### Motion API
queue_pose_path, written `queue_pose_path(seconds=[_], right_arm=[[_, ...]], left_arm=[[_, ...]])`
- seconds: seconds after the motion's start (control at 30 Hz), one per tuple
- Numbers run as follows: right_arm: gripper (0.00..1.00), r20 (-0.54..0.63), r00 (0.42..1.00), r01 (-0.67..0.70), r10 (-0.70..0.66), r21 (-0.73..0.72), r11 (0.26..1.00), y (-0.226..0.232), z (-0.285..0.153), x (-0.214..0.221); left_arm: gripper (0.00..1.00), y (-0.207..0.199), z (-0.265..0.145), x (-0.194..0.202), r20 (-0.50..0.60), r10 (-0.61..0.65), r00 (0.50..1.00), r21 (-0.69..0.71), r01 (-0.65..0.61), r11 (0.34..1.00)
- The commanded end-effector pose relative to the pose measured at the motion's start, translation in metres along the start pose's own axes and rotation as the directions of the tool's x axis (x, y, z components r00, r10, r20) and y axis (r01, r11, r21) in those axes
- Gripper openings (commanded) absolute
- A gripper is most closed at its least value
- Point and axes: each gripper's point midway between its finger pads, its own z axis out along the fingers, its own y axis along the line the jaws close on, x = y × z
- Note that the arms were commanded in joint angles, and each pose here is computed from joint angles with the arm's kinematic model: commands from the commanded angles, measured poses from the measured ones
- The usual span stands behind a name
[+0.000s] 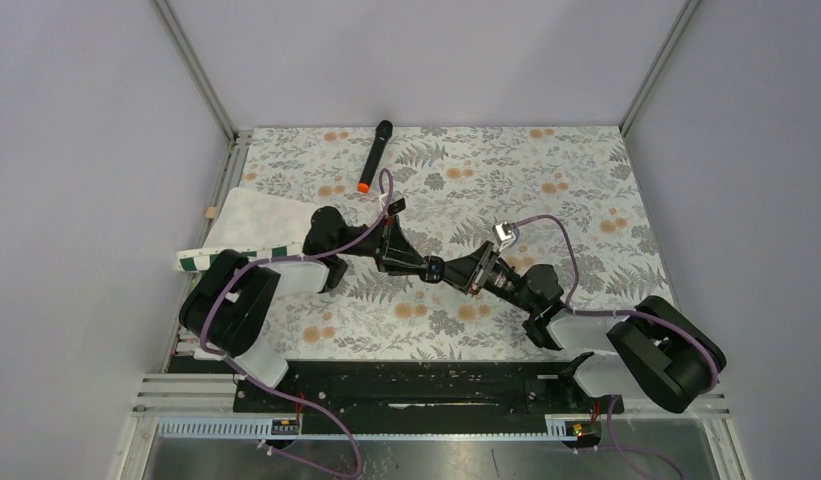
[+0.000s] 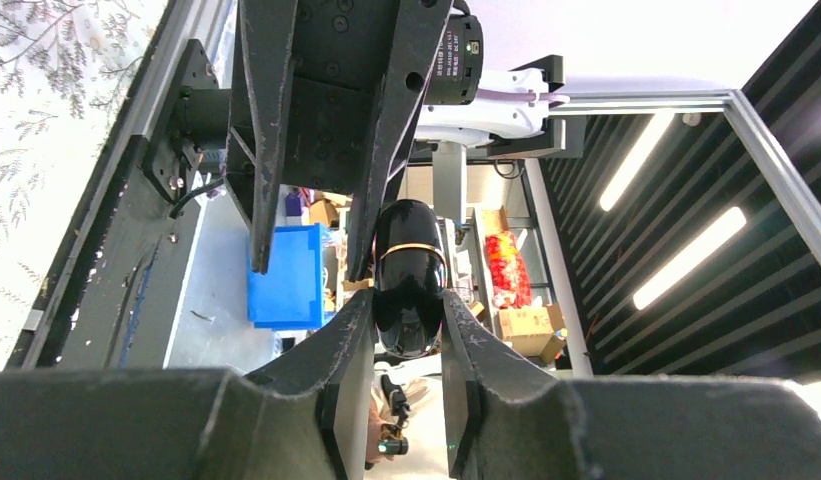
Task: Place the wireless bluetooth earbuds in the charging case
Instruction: Close the charging case with the earbuds at the center of the board, then pass from the left arm to the right
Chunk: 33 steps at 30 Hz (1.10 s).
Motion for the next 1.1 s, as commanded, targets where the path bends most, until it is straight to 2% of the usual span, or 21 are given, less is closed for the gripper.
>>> queue_pose_path(seconds=[0.0,0.37,0.43,0.57,0.73,0.97,1.07], right_arm=[[0.48,0.027,0.998,0.063,-0.061,-0.084,0.994,0.026,-0.008,-0.003],[0.82,0.160,0.984,0.078,-0.074,-0.020,0.997,0.027,-0.036,-0.016],[0.85,0.172,0.980,0.103,-0.098,-0.017,0.995,0.031,-0.038,-0.018],[0.86,0.126,0.984,0.118,-0.123,0.043,0.992,0.030,-0.031,-0.017],[0.86,0.074,0.993,0.093,-0.093,0.006,0.996,0.037,-0.017,-0.013],[0.70,0.055,0.998,-0.003,0.011,-0.133,0.991,0.050,-0.004,-0.014],[0.66,0.034,0.999,-0.025,0.030,-0.134,0.991,0.047,0.002,-0.012]], left_arm=[[0.00,-0.004,0.000,-0.007,0.024,0.089,0.996,-0.021,-0.089,0.996],[0.00,-0.005,-0.005,-0.003,0.003,0.118,0.993,-0.026,-0.118,0.993],[0.00,-0.007,-0.005,-0.003,0.003,0.127,0.992,-0.013,-0.127,0.992],[0.00,-0.014,-0.006,-0.001,-0.002,0.137,0.991,0.026,-0.137,0.990],[0.00,-0.021,-0.006,0.003,-0.011,0.137,0.991,0.061,-0.136,0.989],[0.00,-0.024,-0.008,0.007,-0.020,0.146,0.989,0.061,-0.145,0.988],[0.00,-0.023,-0.008,0.009,-0.023,0.144,0.989,0.059,-0.143,0.988]])
